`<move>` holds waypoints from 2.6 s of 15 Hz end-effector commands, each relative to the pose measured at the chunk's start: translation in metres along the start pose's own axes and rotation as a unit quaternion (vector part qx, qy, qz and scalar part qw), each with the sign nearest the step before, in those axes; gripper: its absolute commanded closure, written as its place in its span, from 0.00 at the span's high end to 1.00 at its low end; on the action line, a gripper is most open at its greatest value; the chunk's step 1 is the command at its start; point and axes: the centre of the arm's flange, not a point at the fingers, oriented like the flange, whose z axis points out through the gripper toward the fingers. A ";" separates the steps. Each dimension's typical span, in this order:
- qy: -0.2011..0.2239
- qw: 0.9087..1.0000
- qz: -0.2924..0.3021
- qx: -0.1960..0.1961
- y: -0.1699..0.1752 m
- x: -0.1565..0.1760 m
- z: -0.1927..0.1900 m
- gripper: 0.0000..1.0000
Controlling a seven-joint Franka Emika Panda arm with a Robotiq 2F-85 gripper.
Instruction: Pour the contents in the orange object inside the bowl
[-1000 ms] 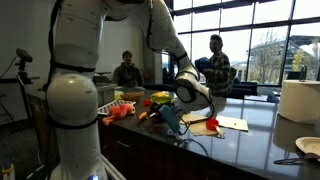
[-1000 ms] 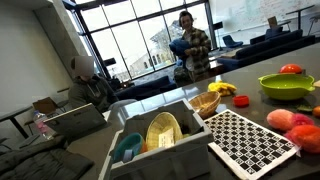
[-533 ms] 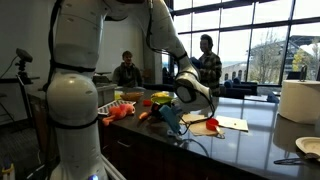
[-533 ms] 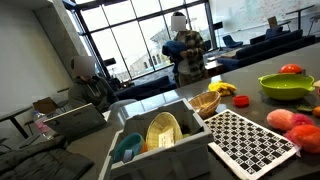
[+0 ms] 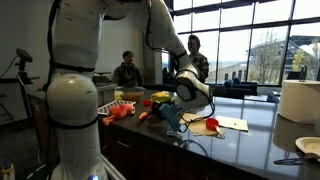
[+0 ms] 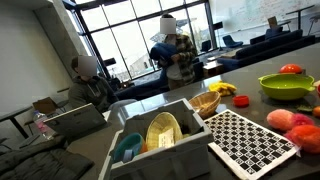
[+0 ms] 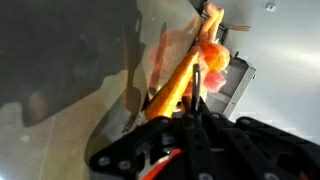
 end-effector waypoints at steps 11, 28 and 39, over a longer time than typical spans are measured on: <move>0.018 0.997 -0.036 -0.059 -0.064 0.030 -0.040 0.01; 0.007 0.983 -0.014 -0.185 -0.146 0.106 -0.034 0.01; -0.036 0.949 -0.015 -0.312 -0.151 0.136 0.019 0.01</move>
